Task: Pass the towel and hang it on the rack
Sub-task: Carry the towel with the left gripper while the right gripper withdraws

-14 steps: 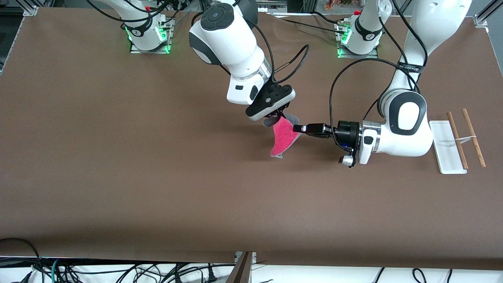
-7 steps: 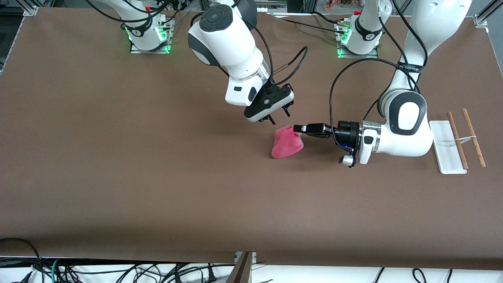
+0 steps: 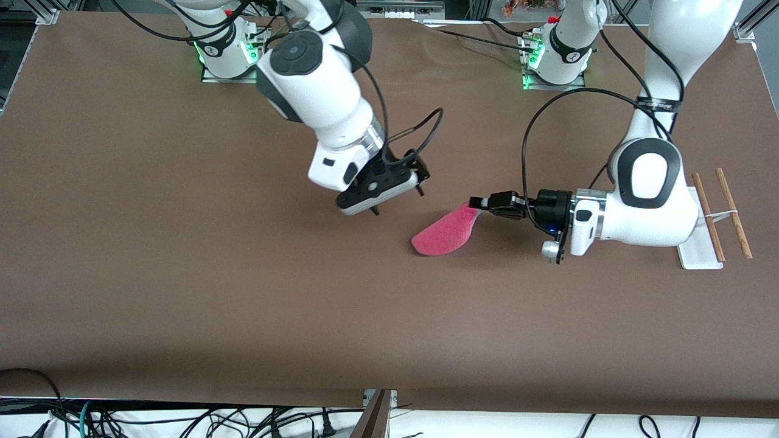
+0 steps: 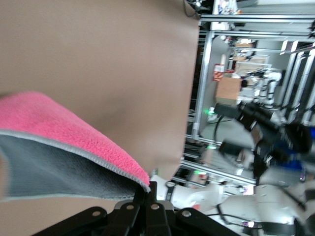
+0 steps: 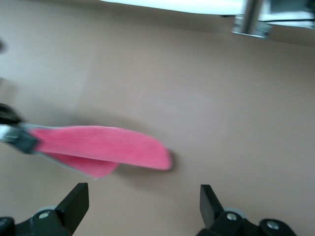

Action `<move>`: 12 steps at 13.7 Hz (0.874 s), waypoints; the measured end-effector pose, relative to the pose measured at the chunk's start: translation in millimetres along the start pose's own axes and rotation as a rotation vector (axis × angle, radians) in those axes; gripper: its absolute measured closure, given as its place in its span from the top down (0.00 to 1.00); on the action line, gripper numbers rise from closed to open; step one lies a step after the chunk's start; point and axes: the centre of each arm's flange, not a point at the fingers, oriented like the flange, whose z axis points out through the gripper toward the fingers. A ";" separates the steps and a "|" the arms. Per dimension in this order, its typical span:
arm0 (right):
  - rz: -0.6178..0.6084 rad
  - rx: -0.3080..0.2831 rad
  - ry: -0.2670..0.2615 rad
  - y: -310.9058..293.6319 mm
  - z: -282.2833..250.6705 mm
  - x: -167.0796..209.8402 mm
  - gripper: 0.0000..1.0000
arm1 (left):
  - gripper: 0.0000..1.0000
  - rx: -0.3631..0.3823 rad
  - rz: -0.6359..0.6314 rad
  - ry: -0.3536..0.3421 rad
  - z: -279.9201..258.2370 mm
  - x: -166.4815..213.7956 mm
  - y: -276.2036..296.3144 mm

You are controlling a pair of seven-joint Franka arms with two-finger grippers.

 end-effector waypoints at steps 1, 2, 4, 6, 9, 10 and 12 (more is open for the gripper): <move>0.021 -0.027 -0.025 20.0 -4.6 4.3 1.00 | 0.01 0.031 0.012 -0.007 -14.4 -0.2 -0.8; 0.038 -0.056 -0.058 41.4 -8.4 7.4 1.00 | 0.01 0.060 0.020 -0.016 -32.5 -1.4 -2.9; 0.035 -0.106 -0.113 95.6 -22.2 16.4 1.00 | 0.01 0.118 0.031 -0.037 -80.6 -7.8 -8.7; -0.035 -0.140 -0.166 150.5 -43.8 21.7 1.00 | 0.01 0.138 0.049 -0.052 -138.7 -21.0 -15.6; -0.021 -0.188 -0.188 202.6 -81.4 23.0 1.00 | 0.01 0.170 0.070 -0.052 -219.8 -50.9 -45.9; 0.008 -0.213 -0.179 221.2 -100.6 22.8 1.00 | 0.01 0.197 0.080 -0.055 -245.9 -63.3 -57.4; 0.085 -0.278 -0.140 269.0 -146.2 20.5 1.00 | 0.01 0.270 0.103 -0.066 -294.7 -88.2 -73.3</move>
